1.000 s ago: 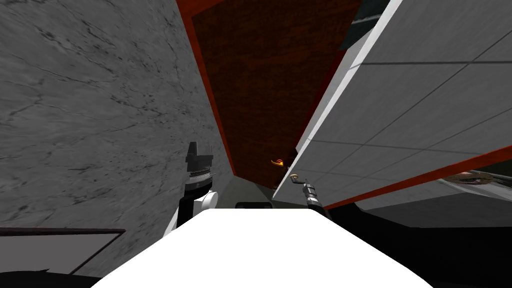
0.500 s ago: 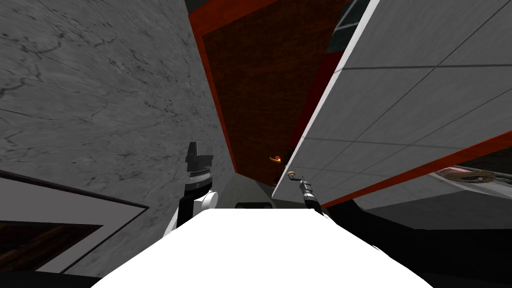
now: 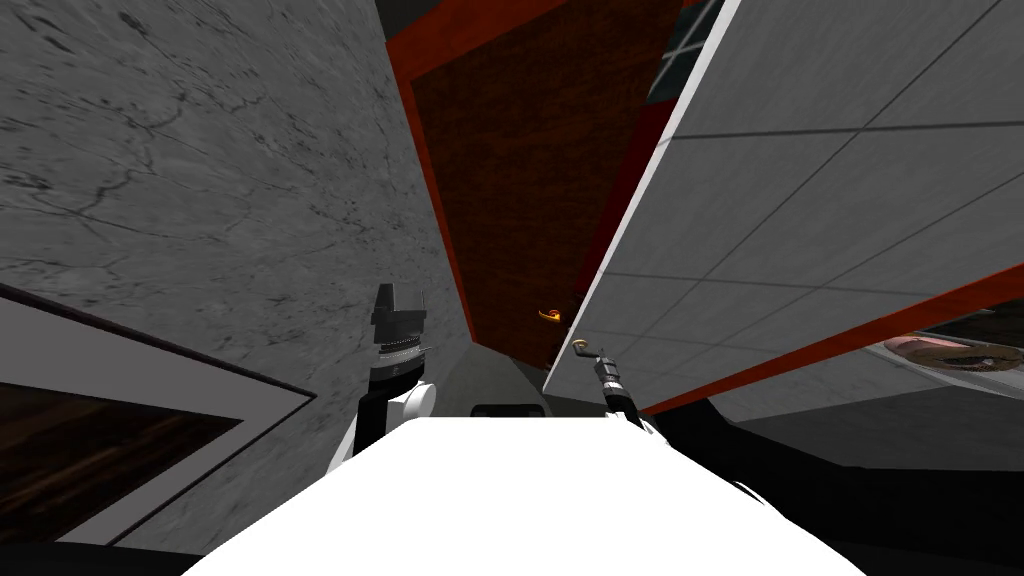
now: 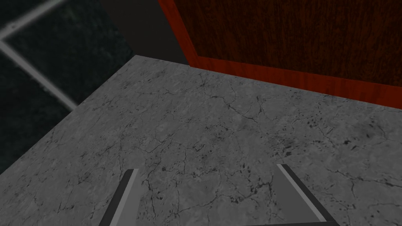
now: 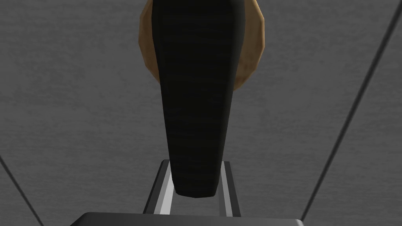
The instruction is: Pull the door open
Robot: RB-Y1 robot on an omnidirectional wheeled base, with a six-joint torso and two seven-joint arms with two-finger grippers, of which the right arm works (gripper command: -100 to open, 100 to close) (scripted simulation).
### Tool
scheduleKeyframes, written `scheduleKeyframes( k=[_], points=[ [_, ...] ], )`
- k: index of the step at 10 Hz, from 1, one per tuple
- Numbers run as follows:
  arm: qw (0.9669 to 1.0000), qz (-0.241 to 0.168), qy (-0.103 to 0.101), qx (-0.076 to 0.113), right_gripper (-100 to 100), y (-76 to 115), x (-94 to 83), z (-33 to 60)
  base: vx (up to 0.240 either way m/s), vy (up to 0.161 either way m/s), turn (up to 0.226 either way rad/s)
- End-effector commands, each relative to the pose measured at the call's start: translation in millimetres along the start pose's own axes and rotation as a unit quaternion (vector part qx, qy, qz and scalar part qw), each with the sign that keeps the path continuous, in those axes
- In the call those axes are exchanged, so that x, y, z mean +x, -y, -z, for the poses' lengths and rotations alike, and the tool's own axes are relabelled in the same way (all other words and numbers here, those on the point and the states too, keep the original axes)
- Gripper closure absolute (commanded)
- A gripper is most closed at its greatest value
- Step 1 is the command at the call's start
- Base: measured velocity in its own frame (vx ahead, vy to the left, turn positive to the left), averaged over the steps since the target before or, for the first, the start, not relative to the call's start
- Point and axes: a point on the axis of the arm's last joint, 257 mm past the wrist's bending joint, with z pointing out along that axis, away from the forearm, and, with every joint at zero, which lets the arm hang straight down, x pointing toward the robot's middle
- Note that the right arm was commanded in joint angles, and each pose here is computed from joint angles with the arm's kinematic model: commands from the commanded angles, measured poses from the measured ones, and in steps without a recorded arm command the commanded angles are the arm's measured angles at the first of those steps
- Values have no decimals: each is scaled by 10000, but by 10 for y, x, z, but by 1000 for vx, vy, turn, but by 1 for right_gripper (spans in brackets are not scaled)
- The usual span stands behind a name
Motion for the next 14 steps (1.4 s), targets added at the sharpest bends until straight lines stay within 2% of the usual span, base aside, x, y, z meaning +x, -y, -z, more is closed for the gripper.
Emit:
scheduleKeyframes(
  k=[1, 2, 4, 5, 6, 11, 12, 13, 14],
  points=[
    [9998, -58, -191, -25, 100, 5, 219, -50, -60, -18, 86],
    [9997, -66, -250, -44, 100, -8, 276, -82, -89, -38, 71],
    [9997, -66, -250, -44, 100, -8, 276, -82, -35, -22, 19],
    [9993, -79, -355, -77, 100, -34, 378, -138, -38, -28, 53],
    [9997, -29, -223, -49, 100, -34, 206, -104, -24, -30, 4],
    [9982, -37, -601, -81, 100, -37, 279, 48, -170, -17, 99],
    [9982, -37, -601, -81, 100, -37, 279, 48, -131, -31, 34],
    [9969, -51, -774, -86, 100, -35, 318, 122, -197, -104, 144],
    [9963, -59, -850, -86, 100, -33, 336, 156, -257, -94, 201]
  ],
)
